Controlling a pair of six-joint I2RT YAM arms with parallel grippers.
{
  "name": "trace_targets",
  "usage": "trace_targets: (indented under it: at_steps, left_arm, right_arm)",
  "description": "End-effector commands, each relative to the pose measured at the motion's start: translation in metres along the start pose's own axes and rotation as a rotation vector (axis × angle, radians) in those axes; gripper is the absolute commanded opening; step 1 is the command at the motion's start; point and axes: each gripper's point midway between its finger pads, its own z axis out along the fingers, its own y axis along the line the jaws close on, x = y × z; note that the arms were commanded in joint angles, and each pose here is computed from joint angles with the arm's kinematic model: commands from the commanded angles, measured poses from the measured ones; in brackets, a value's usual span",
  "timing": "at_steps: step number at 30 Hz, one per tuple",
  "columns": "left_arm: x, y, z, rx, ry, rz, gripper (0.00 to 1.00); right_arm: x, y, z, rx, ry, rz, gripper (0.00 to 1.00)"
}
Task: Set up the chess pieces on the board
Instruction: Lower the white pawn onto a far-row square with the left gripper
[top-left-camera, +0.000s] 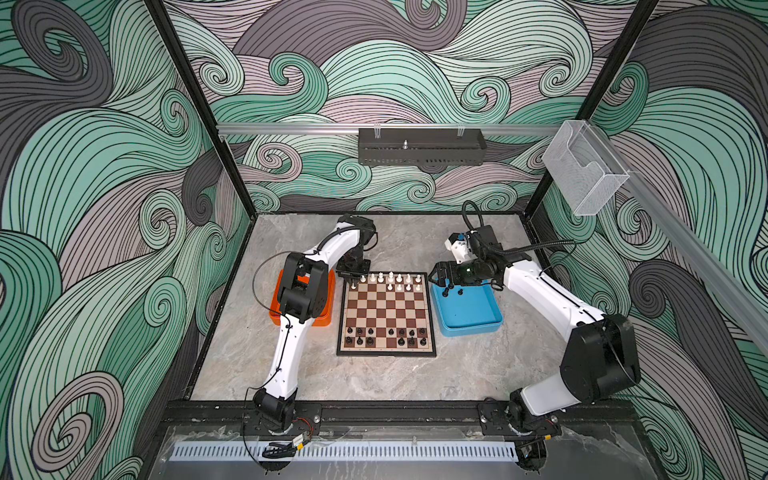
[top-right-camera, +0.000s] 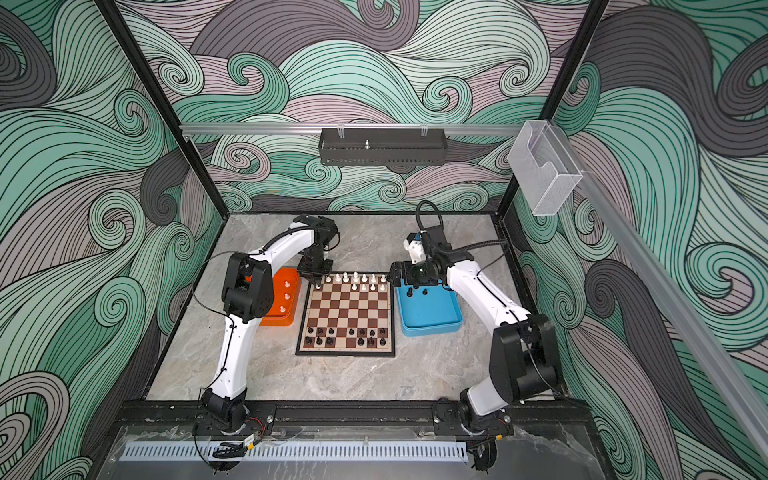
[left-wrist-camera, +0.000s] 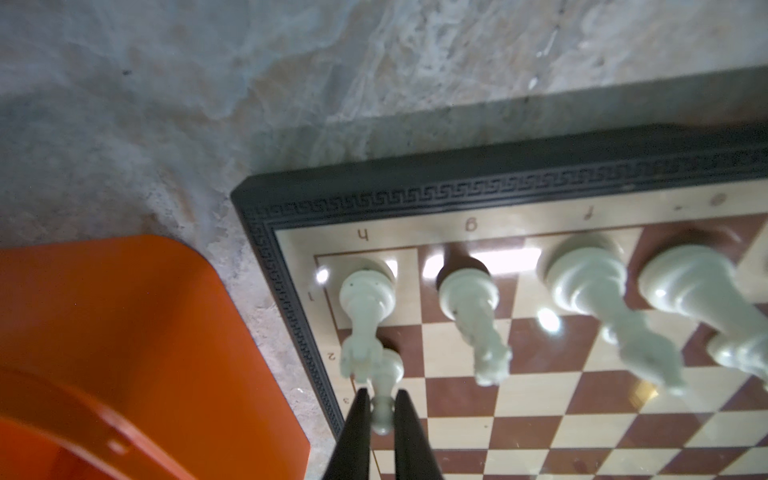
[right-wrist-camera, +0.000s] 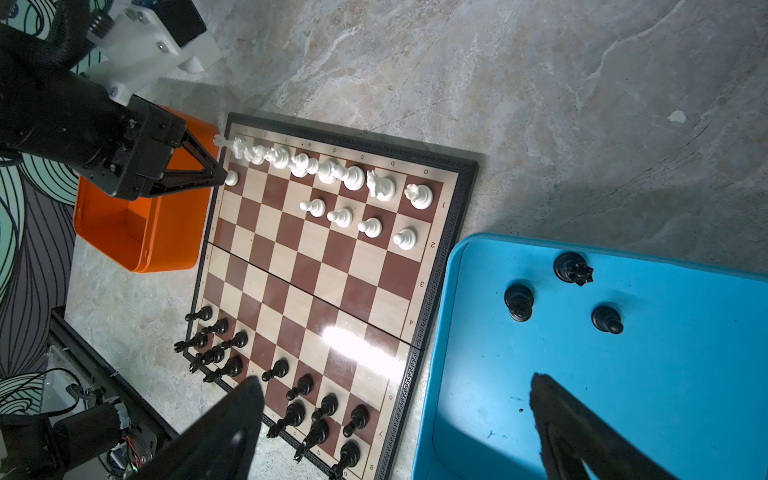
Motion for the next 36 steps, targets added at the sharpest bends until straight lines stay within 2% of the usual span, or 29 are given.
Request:
trace_targets:
  at_steps: [1,23,31,36]
  left_arm:
    - [-0.0020,0.0019,-0.0012,-0.018,0.003,0.006,0.13]
    - [-0.0063,0.0003,0.0003,-0.013,-0.009,0.002,0.16]
    - [-0.0078,0.0000,-0.0023,-0.010,-0.020,0.000,0.26]
    - [-0.0095,-0.0006,-0.0070,-0.005,-0.034,-0.002,0.29]
  right_arm:
    - [0.0043,-0.0051,-0.0008,0.018,0.011,0.002,1.00]
    - [0.0045,-0.0055,0.0006,0.017,0.015,0.003,1.00]
    - [0.0041,-0.0053,0.0008,0.016,0.015,0.004,1.00]
    - [0.0033,-0.0051,0.0012,0.014,0.014,0.004,1.00]
